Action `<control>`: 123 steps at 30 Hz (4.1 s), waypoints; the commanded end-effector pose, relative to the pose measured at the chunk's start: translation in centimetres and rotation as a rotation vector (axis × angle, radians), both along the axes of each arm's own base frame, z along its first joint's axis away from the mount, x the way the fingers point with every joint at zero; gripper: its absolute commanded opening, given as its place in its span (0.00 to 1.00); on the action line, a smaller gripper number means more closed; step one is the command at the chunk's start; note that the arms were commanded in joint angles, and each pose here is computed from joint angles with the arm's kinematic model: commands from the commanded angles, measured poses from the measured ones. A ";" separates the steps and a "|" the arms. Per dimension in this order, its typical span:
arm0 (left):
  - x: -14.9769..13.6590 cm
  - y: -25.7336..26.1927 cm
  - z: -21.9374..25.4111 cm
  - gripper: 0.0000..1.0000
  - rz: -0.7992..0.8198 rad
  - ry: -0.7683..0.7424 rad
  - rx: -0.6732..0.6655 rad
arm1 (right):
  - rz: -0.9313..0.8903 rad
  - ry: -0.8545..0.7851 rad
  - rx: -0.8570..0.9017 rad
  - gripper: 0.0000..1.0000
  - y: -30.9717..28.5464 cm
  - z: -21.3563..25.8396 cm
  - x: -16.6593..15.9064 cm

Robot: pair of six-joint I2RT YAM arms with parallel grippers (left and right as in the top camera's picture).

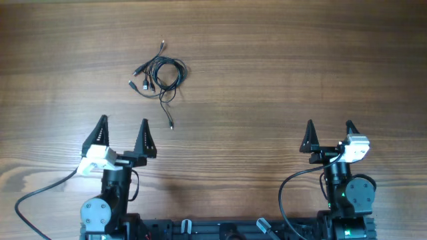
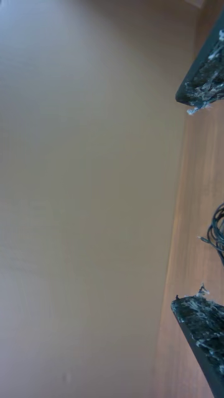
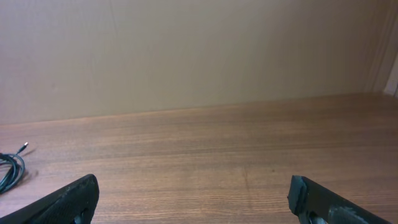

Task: Untangle cables
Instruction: 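Raise the left gripper and move it toward the black cable bundle, then lower the open left gripper over the cable bundle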

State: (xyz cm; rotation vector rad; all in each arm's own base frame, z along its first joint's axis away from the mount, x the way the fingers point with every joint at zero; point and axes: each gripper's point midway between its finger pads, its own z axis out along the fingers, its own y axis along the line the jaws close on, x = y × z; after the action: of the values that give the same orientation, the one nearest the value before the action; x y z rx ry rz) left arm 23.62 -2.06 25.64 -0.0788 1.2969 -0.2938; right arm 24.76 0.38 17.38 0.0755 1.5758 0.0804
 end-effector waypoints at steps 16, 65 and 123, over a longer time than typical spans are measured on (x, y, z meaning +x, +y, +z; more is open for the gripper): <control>5.7 -3.7 -1.2 1.00 -0.215 0.315 -0.021 | -0.018 -0.013 -0.018 1.00 -0.4 0.3 -0.1; 7.3 -1.3 -21.1 0.92 -0.136 1.304 -0.255 | -0.018 -0.013 -0.018 1.00 -0.4 0.3 -0.1; 13.4 -3.9 -26.0 0.04 0.004 1.263 -0.191 | -0.018 -0.013 -0.019 1.00 -0.4 0.3 -0.1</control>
State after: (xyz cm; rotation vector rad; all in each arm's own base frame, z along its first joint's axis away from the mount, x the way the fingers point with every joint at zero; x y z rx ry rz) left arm 37.88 -6.29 0.90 -0.4672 2.4616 -0.4250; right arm 24.76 0.38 17.38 0.0752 1.5759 0.0801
